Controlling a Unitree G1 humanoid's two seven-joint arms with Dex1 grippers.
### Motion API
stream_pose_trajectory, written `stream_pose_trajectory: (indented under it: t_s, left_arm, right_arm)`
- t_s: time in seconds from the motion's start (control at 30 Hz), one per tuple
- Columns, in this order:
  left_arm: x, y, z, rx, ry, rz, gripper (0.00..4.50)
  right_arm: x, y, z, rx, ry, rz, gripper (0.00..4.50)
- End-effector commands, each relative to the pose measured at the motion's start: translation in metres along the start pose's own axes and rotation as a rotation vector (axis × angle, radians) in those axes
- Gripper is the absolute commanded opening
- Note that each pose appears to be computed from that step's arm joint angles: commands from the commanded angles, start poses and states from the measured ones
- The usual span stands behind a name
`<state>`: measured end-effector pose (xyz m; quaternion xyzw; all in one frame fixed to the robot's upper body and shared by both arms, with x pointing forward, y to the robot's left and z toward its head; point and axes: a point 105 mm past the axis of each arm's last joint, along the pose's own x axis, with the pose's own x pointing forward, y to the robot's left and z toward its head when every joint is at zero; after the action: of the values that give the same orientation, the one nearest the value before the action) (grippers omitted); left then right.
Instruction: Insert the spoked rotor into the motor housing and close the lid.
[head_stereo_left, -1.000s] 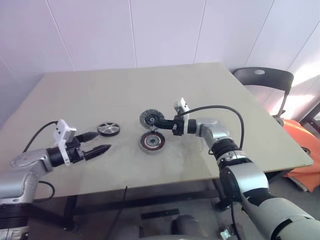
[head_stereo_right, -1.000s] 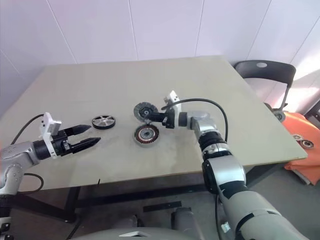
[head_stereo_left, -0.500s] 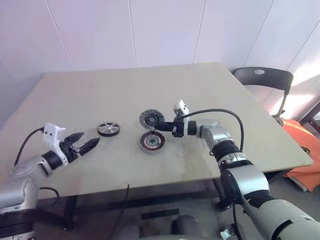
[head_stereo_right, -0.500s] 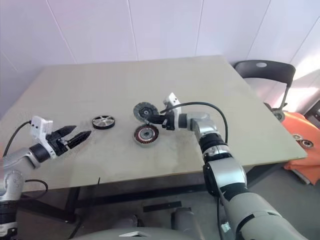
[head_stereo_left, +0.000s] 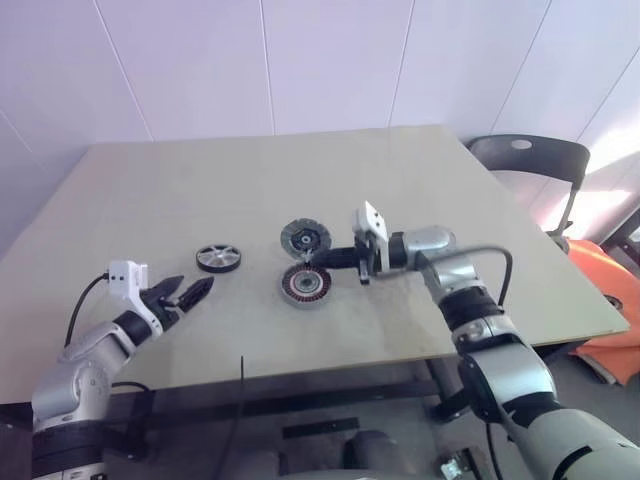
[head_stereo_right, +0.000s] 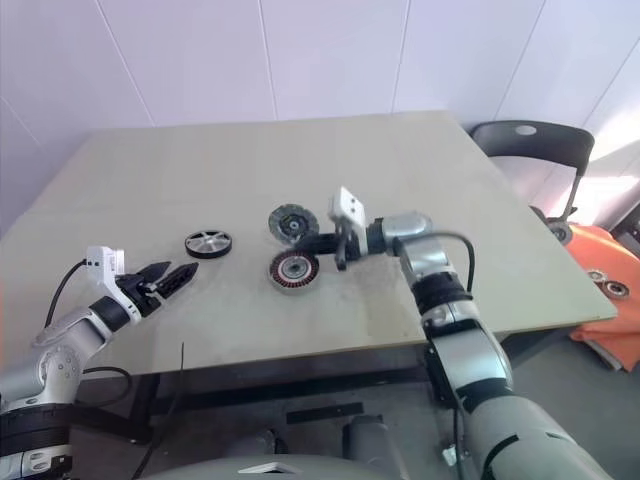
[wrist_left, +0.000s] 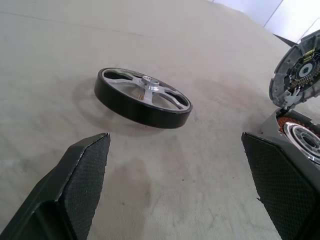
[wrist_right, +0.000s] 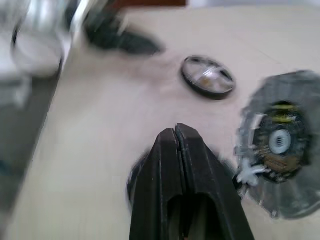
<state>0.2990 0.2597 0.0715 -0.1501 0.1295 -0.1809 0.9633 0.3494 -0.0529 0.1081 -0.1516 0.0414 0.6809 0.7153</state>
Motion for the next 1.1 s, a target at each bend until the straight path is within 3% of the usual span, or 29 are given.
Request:
stream_pose_trajectory:
  t_s: [0.03, 0.2, 0.47, 0.6, 0.8, 1.1]
  left_arm:
    - [0.003, -0.004, 0.018, 0.041, -0.043, -0.033, 4.48]
    - [0.005, -0.006, 0.022, 0.029, -0.057, -0.063, 4.48]
    - [0.008, 0.006, 0.011, -0.048, -0.073, -0.032, 4.48]
    - [0.008, 0.017, 0.005, -0.116, -0.097, -0.015, 4.48]
    - [0.011, 0.015, 0.002, -0.137, -0.090, -0.052, 4.48]
    - [0.055, 0.014, 0.001, -0.195, -0.098, -0.043, 4.48]
  right_arm:
    - [-0.002, 0.004, 0.002, -0.181, 0.018, 0.026, 0.03]
    - [-0.002, -0.003, 0.011, -0.222, -0.036, -0.001, 0.03]
    - [-0.012, -0.008, 0.037, 0.038, -0.191, 0.087, 0.03]
    - [-0.013, -0.005, 0.029, 0.136, -0.214, 0.087, 0.03]
    - [-0.006, -0.007, 0.028, 0.108, -0.242, 0.032, 0.03]
    - [-0.008, -0.009, 0.023, 0.089, -0.207, -0.002, 0.03]
